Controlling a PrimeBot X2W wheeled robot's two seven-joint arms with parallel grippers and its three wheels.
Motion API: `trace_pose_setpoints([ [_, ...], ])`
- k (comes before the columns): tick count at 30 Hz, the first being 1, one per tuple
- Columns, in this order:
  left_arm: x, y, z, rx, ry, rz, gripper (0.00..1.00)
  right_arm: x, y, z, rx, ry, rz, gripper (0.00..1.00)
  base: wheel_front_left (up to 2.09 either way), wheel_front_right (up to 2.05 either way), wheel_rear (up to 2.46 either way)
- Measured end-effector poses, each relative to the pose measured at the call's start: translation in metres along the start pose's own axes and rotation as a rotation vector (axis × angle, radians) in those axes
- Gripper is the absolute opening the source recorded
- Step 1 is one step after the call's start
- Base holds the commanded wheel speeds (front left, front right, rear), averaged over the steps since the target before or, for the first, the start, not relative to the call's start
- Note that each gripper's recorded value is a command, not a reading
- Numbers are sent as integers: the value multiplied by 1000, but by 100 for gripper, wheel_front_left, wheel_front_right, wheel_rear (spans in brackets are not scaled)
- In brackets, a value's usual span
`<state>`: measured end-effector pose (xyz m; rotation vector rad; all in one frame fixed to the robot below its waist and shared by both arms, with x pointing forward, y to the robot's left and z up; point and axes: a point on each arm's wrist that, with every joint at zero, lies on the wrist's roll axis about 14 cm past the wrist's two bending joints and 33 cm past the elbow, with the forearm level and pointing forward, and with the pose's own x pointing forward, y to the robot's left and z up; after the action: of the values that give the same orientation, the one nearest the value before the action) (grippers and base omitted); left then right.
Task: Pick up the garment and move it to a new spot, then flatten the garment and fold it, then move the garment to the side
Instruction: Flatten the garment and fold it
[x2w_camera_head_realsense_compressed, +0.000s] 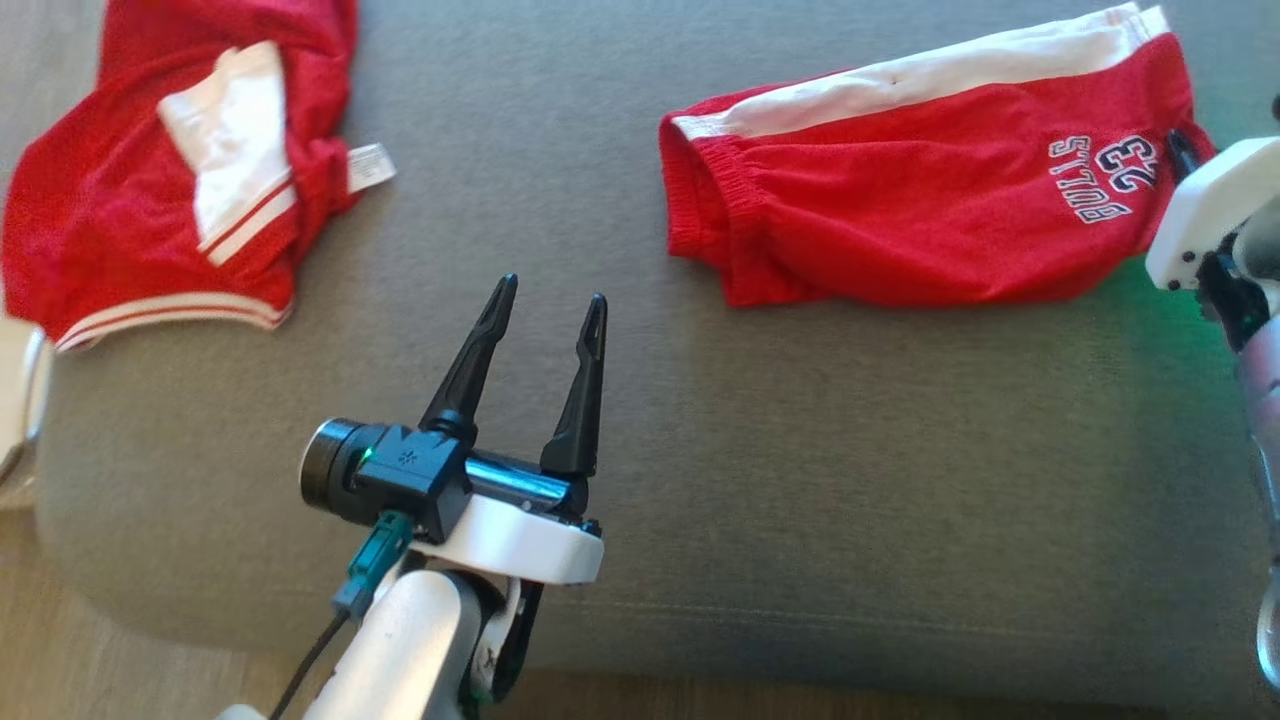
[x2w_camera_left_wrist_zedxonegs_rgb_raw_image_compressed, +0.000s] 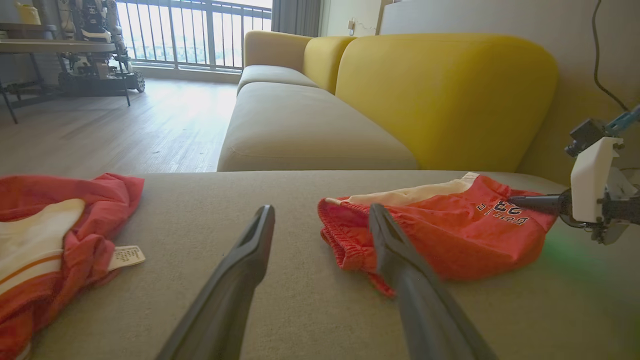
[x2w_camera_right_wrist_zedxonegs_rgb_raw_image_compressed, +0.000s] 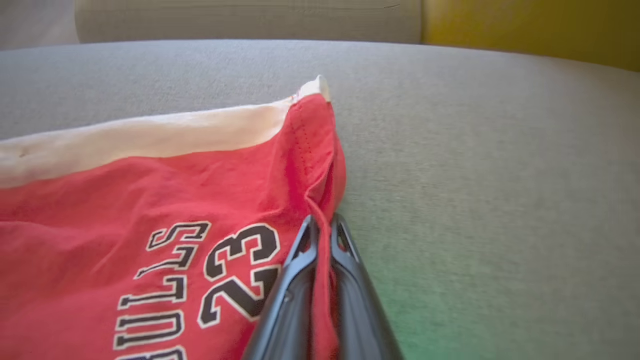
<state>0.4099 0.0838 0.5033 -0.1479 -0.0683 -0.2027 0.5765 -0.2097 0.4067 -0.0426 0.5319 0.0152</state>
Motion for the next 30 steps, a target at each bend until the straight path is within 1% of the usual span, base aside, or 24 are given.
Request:
trace_pose_setpoints([
  [4, 6, -18, 2, -9, -13, -58, 100, -17, -27, 13, 20, -56, -51, 0, 0, 0, 0],
  [9, 11, -39, 3, -16, -24, -132, 100, -41, -69, 26, 5, -102, -133, 0, 0, 0, 0],
  [12, 12, -47, 2, -18, -24, -162, 100, -55, -101, 25, -8, -107, -195, 0, 0, 0, 0],
  [15, 12, -50, -1, -25, -14, -169, 100, -63, -118, 23, -24, -104, -228, 0, 0, 0, 0],
  [18, 12, -52, -3, -28, -9, -179, 100, -66, -119, 26, -29, -114, -232, 0, 0, 0, 0],
  [24, 11, -51, -2, -25, -11, -178, 100, -65, -111, 41, -32, -160, -216, 0, 0, 0, 0],
  [27, 10, -48, -1, -20, -11, -172, 100, -63, -100, 48, -37, -173, -196, 0, 0, 0, 0],
  [30, 7, -46, -1, -15, -9, -166, 100, -59, -82, 56, -51, -193, -158, 0, 0, 0, 0],
])
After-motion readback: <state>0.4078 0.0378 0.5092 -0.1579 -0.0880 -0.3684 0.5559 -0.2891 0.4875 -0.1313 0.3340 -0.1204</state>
